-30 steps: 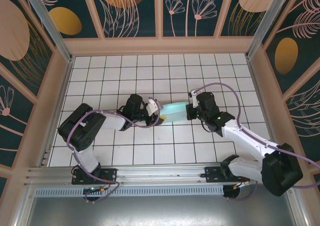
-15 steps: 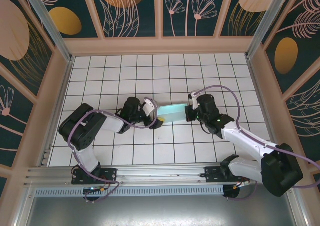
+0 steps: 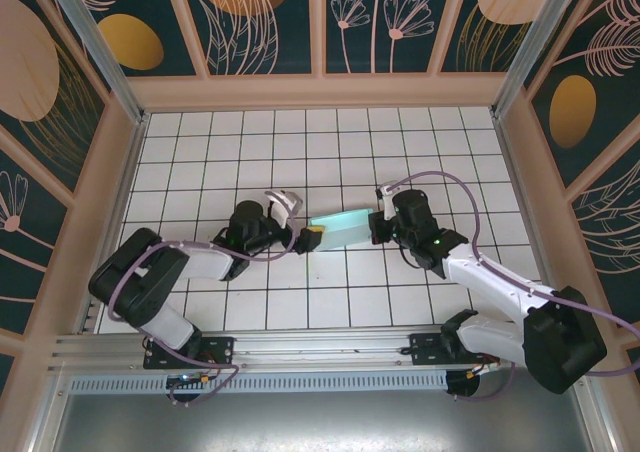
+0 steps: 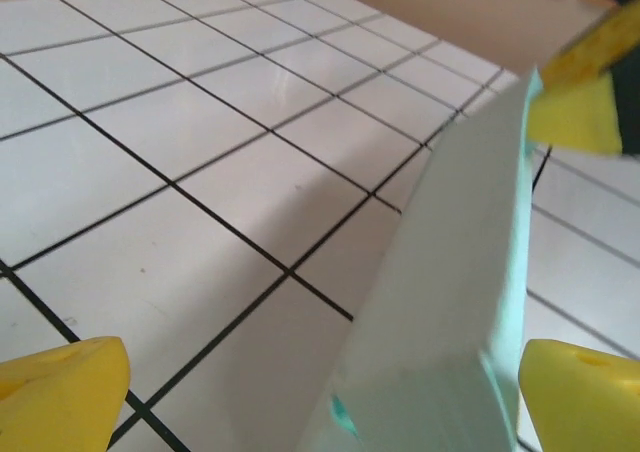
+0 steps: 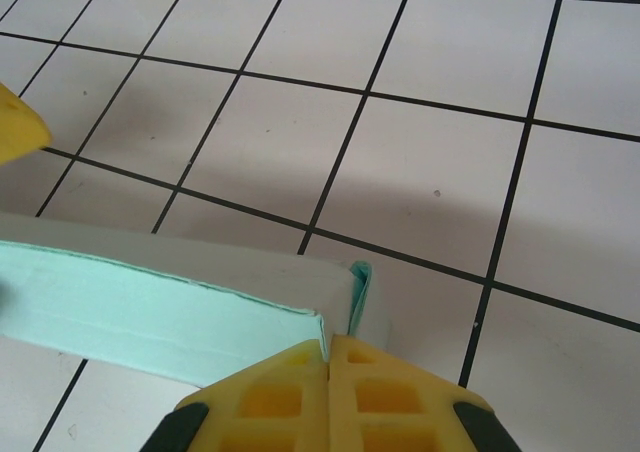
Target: Fold the paper box
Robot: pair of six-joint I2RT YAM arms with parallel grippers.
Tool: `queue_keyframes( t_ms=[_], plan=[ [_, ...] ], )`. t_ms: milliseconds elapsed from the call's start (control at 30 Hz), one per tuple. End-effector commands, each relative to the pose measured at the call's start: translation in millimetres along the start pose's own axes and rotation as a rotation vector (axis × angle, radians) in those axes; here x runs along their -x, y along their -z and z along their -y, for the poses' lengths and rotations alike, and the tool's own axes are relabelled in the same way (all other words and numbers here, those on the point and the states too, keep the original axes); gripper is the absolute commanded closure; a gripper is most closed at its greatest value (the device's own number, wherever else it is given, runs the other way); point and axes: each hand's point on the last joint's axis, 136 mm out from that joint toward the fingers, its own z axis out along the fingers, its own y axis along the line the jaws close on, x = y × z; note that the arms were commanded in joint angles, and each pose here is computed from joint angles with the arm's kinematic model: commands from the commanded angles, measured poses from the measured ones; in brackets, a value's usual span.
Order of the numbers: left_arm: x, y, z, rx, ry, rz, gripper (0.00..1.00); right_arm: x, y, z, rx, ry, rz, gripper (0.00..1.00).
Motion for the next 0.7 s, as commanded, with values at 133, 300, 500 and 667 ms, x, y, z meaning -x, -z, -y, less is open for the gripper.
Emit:
queue_keyframes(
  t_ms=[133, 300, 500, 667],
  plan=[
    [40.1, 17.9, -5.6, 0.174, 0.163, 0.019, 0.01, -3.6, 1.9, 0.5, -0.024, -0.019, -0.028, 1.00],
    [44.0, 20.3, 0.1, 0.257, 0.222, -0.064, 0.02, 0.2, 2.8, -0.9, -0.027, -0.029, -0.030, 1.00],
    [30.1, 24.6, -4.9, 0.398, 0.452, -0.188, 0.21, 7.8, 6.6, 1.0, -0.061, -0.039, -0.015, 1.00],
    [23.9, 19.1, 16.9, 0.339, 0.595, -0.253, 0.30, 6.5, 7.2, 2.6, -0.081, -0.040, -0.017, 1.00]
  ],
)
